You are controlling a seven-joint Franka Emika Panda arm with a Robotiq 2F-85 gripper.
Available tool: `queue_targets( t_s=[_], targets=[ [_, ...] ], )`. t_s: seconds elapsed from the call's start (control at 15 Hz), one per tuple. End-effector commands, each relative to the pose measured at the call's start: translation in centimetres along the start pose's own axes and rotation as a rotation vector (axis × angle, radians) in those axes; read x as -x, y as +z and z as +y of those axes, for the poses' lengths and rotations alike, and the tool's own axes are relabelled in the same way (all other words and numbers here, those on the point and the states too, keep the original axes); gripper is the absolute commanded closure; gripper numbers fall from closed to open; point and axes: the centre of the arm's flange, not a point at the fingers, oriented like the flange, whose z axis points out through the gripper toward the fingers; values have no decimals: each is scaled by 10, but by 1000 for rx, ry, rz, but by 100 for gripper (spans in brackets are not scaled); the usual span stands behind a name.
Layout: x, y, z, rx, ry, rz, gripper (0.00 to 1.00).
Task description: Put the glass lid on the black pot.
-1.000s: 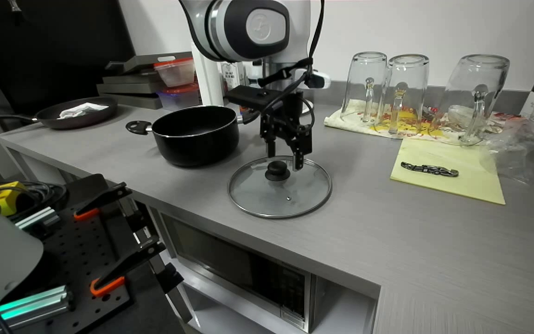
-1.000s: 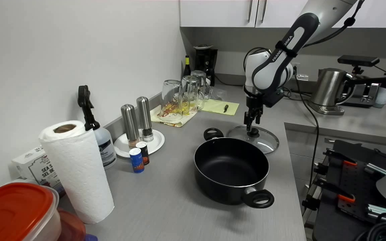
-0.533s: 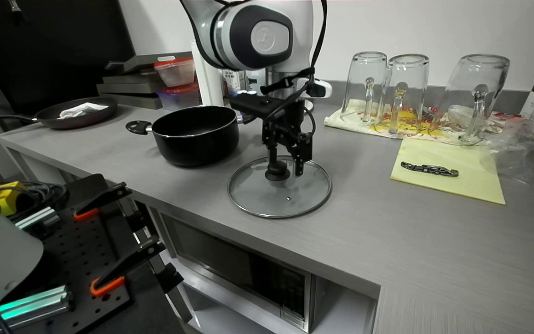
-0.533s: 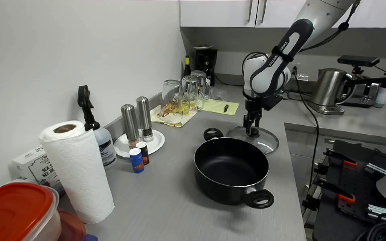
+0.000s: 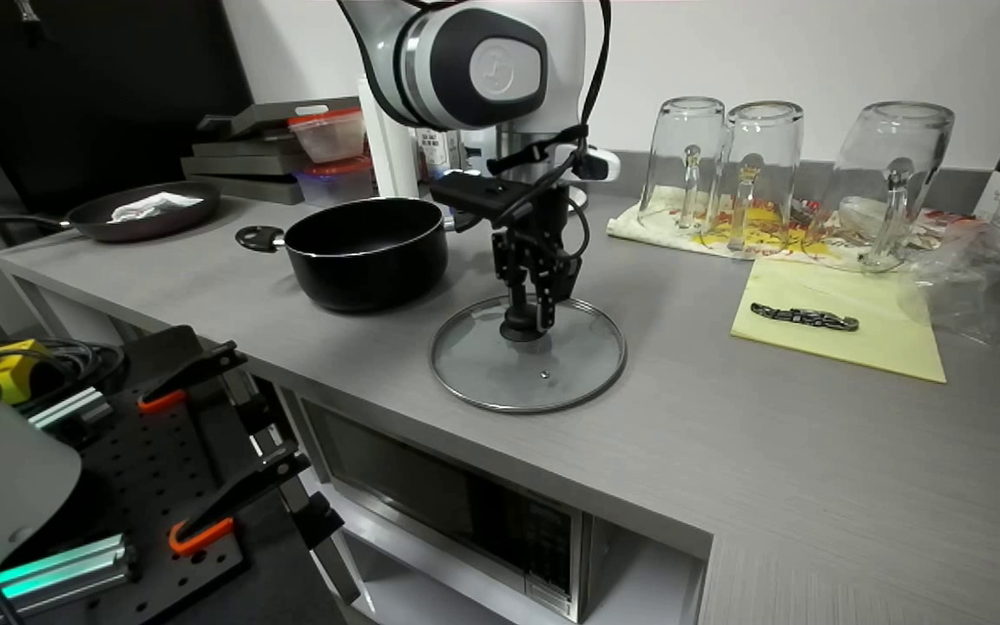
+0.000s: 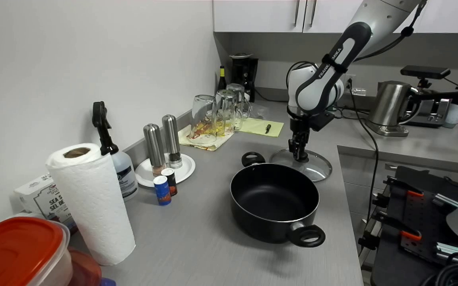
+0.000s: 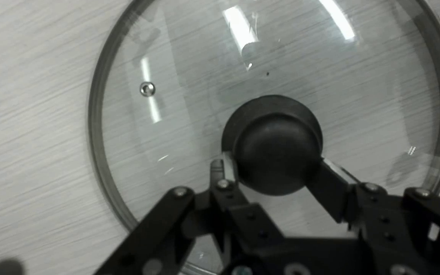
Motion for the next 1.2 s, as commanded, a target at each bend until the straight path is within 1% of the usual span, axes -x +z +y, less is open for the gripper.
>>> queue_targets(
  t_s=[0.0, 0.2, 0.73, 1.0, 1.13],
  targets=[
    [4, -11, -6, -6, 10, 2, 76],
    [8, -26, -6, -2, -2, 15, 76],
    [27, -103, -2, 61, -65, 93, 76],
    [40, -143, -12, 109, -135, 126, 76],
    [47, -160, -24, 126, -179, 135, 76]
  ],
)
